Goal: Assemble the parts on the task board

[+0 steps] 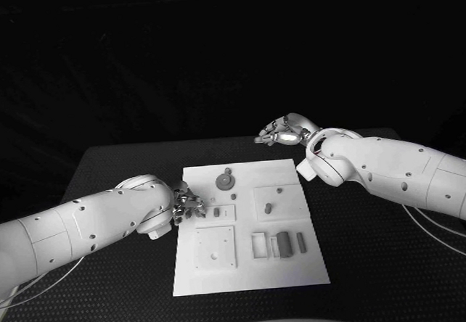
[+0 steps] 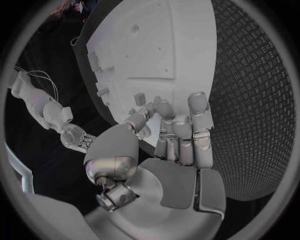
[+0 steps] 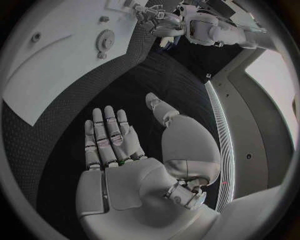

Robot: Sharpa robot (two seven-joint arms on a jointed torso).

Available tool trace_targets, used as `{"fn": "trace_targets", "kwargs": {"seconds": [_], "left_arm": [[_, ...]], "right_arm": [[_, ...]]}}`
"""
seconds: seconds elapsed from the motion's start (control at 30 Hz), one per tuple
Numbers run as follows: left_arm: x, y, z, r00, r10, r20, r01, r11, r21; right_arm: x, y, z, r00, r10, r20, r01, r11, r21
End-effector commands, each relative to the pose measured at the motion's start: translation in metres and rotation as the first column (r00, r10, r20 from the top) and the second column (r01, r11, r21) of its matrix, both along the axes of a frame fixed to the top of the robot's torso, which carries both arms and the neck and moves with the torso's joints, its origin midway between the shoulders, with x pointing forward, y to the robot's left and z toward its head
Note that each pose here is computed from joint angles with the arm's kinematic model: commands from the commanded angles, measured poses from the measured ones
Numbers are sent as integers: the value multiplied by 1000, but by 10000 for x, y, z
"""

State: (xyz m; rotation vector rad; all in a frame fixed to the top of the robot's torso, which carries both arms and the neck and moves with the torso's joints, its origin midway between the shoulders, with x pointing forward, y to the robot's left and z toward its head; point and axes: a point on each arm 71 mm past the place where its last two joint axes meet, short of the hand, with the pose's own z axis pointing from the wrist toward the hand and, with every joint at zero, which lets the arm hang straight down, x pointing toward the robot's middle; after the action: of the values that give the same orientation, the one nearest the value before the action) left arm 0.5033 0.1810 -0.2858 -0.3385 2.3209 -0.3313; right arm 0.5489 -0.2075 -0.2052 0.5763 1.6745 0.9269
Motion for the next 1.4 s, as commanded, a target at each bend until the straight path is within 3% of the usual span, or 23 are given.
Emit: {"fn": "trace_targets", "kwargs": {"seconds": [0.03, 0.57, 1.13, 1.4], "left_arm": [[-43, 3, -72, 1000, -15, -12, 15, 1000, 25], [-62, 0, -64, 1000, -26, 16, 25, 999, 28], [-45, 27, -38, 998, 3, 68, -3, 1000, 2], [-58, 20, -41, 998, 10, 59, -9, 1000, -13]], "right_arm": [[-6, 14, -3, 1000, 15, -2, -15, 1000, 2], [-5, 12, -5, 1000, 16, -3, -16, 1000, 2], [-6, 14, -10, 1000, 17, -5, -17, 1000, 1], [-6, 13, -12, 1000, 18, -6, -18, 1000, 1]]}}
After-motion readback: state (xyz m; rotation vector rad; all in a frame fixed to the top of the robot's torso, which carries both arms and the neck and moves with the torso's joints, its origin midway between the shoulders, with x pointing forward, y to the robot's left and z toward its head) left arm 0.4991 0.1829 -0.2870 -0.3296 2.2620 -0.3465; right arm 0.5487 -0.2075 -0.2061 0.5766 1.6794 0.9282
